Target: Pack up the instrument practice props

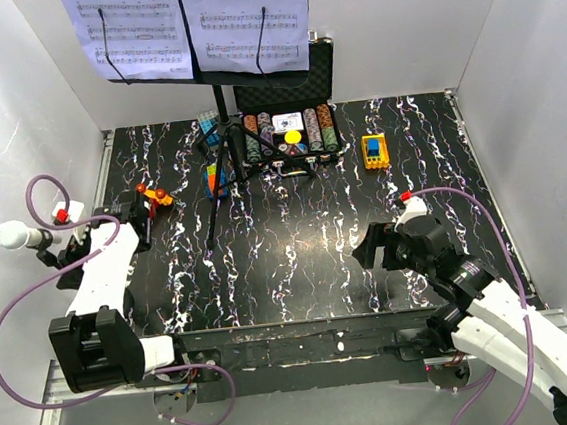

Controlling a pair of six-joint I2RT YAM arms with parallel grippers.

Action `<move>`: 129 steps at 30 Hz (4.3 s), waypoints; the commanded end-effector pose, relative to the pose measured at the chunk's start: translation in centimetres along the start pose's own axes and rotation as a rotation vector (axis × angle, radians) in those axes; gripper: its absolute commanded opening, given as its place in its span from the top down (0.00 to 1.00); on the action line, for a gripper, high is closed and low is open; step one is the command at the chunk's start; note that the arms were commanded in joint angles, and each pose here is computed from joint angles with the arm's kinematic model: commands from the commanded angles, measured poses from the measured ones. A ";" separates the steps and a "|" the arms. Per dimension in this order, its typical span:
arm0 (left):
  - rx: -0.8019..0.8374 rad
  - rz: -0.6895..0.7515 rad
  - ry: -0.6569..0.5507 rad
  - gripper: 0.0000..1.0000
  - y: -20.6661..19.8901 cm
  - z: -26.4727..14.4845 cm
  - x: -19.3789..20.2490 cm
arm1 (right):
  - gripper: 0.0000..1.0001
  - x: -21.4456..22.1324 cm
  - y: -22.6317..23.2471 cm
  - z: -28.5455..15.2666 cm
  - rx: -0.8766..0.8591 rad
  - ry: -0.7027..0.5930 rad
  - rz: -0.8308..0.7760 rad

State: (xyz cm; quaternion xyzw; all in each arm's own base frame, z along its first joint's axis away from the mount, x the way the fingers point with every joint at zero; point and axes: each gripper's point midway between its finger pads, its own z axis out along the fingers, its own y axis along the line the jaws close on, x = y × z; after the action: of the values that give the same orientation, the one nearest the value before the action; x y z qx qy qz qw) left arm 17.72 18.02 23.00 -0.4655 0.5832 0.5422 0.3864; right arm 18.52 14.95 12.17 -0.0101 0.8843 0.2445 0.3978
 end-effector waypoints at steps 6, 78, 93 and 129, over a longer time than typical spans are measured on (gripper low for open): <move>-0.070 0.146 -0.205 0.39 1.1 0.5 -3.2 | 0.02 -1.2 0.4 -0.8 -0.009 -0.055 -0.023; -0.011 -0.072 -0.147 1.00 3.7 -0.3 -4.7 | 0.02 -0.4 1.2 -0.4 -0.040 -0.071 -0.056; 0.757 -0.193 0.055 1.00 -0.8 -11.9 -6.3 | 0.02 -1.8 1.6 -0.9 -0.017 -0.079 -0.091; 2.548 -0.157 -0.378 1.00 -2.1 -40.2 -3.6 | 0.03 -3.3 8.8 -3.1 -0.375 -0.075 -0.197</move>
State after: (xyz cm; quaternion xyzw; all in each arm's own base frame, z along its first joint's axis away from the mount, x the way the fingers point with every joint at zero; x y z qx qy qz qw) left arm 22.17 -20.01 25.20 0.2409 0.7033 -0.3574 0.5654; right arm 16.53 19.57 16.38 -0.1373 0.8373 0.3334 0.4110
